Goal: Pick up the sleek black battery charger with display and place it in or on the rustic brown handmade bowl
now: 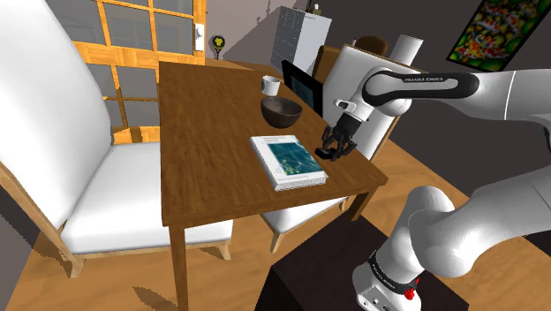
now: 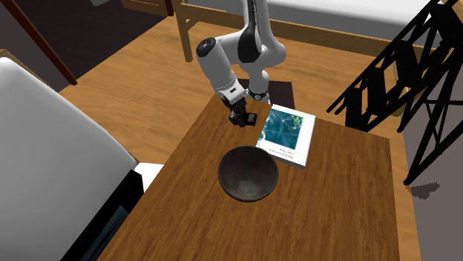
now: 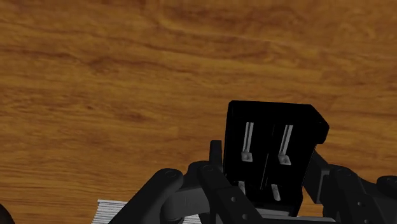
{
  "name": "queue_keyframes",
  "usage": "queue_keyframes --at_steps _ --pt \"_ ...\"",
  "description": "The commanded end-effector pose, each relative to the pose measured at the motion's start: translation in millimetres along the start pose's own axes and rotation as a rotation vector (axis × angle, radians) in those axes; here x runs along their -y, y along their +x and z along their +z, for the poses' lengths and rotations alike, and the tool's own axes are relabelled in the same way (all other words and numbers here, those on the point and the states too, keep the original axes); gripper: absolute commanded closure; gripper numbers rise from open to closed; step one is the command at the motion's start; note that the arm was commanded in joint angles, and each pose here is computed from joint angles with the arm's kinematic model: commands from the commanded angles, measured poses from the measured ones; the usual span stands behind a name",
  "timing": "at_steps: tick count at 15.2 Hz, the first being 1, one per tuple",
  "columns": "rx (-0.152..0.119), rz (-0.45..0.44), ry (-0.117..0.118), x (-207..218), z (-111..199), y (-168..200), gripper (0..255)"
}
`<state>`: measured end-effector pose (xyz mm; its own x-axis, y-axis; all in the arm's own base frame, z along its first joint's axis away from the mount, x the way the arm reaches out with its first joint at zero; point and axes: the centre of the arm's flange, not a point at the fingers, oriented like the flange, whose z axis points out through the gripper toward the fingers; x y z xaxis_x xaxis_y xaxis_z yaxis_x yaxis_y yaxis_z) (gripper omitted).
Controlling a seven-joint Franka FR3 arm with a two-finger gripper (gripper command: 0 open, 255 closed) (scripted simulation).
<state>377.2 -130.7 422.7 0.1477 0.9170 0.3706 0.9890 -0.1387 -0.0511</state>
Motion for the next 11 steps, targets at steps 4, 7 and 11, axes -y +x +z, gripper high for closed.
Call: queue_keyframes --at_steps 4,7,11 --pt "0.002 0.0 0.01 2 -14 9 255" --pt "0.002 0.0 0.01 3 -28 15 255" --pt "0.002 0.0 0.01 4 -48 23 255"
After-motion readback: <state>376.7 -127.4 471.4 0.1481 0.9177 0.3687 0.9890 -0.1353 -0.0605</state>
